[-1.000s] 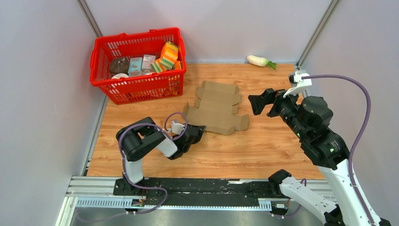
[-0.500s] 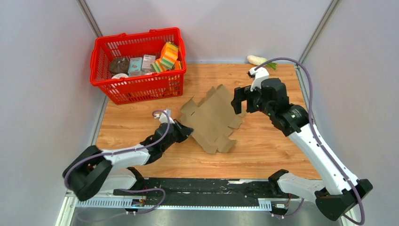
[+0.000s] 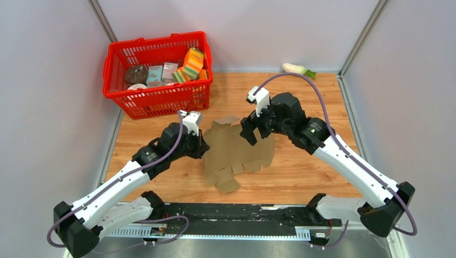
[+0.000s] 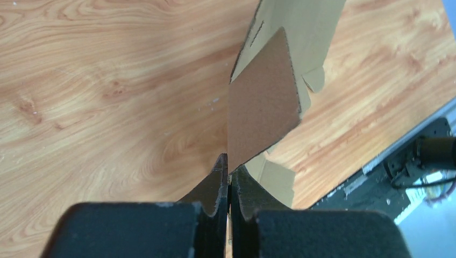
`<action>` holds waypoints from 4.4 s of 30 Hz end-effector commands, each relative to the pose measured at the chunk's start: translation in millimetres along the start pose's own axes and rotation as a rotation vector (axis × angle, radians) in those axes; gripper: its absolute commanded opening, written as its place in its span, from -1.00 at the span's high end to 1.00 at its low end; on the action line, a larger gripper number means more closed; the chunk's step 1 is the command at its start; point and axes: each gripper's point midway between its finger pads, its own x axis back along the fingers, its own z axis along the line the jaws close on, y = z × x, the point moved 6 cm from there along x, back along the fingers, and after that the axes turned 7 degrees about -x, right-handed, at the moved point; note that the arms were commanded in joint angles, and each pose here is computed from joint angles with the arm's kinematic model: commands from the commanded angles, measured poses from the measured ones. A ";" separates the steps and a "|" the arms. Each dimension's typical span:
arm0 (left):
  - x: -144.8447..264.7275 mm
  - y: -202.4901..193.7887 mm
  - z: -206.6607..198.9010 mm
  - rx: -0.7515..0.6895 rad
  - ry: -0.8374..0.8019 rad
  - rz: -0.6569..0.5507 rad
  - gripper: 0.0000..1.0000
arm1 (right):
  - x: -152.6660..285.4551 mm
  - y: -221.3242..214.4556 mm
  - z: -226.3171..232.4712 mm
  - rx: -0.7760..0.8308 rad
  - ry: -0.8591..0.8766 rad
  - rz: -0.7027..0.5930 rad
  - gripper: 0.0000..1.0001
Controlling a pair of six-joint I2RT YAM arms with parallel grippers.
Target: Fold the paper box
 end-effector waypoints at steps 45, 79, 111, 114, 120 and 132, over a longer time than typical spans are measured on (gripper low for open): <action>125.3 50.8 13.5 -0.026 0.152 -0.312 -0.54 | 0.5 64.3 50.4 0.341 -0.076 -0.209 0.99; -48.9 24.0 28.2 0.062 0.080 0.055 -0.30 | -47.2 -98.9 -106.9 -0.593 -0.268 0.132 -0.07; -154.4 -23.3 64.2 0.008 0.231 0.341 0.53 | -117.9 -43.7 -86.9 -0.451 0.164 0.246 -0.39; -152.3 -18.6 63.8 -0.026 0.216 0.316 0.64 | -128.2 -42.4 -87.0 -0.427 0.212 0.262 -0.45; -145.6 -8.0 49.7 -0.081 0.078 0.240 0.91 | -154.0 -53.9 -96.4 -0.405 0.272 0.409 -0.61; -121.9 -4.3 38.5 -0.109 -0.007 0.175 0.94 | -179.7 -80.8 -83.1 -0.386 0.409 0.461 -0.31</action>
